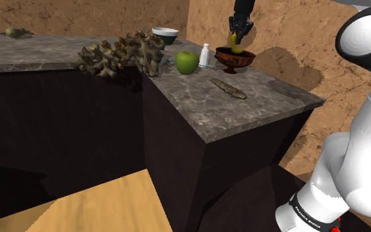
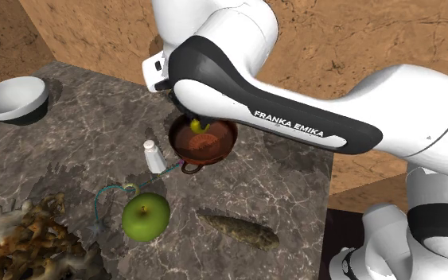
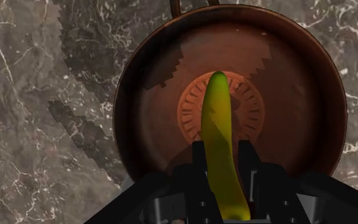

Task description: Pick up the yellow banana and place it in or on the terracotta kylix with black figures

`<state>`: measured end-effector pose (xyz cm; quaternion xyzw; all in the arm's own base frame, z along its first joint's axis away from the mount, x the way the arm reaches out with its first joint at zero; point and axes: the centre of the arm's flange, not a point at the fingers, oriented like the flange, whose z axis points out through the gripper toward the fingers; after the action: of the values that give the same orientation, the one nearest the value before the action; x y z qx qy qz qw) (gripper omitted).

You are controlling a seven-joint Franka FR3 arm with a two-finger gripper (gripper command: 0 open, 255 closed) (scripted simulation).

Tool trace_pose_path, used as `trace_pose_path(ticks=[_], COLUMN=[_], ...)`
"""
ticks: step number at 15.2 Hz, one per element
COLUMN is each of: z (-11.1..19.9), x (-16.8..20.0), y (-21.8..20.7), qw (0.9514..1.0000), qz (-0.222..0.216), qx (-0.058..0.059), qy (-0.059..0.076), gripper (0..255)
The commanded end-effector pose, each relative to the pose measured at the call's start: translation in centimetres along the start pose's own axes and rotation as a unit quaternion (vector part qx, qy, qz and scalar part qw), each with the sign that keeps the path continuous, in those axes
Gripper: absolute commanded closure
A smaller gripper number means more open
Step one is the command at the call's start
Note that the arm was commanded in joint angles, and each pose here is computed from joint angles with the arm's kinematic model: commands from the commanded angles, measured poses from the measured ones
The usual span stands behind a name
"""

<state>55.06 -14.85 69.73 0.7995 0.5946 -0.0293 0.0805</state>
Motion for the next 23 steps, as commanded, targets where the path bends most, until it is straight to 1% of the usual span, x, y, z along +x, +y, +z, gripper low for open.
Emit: trace_pose_path(ticks=[1,3,11,12,17,21,23], z=[1.1,2.2,2.2,2.2,2.2,-2.8,-2.8], x=[0.1,0.3,0.3,0.3,0.3,0.3,0.3], y=[-0.1,-0.3,-0.3,-0.3,-0.3,-0.3,-0.3], qw=[1.0000,1.0000,1.0000,1.0000,1.0000,1.0000,1.0000], qz=[0.000,0.000,0.000,0.000,0.000,0.000,0.000], qx=[0.000,0.000,0.000,0.000,0.000,0.000,0.000], qy=[0.000,0.000,0.000,0.000,0.000,0.000,0.000], gripper=[255,255,255,0,0,0,0])
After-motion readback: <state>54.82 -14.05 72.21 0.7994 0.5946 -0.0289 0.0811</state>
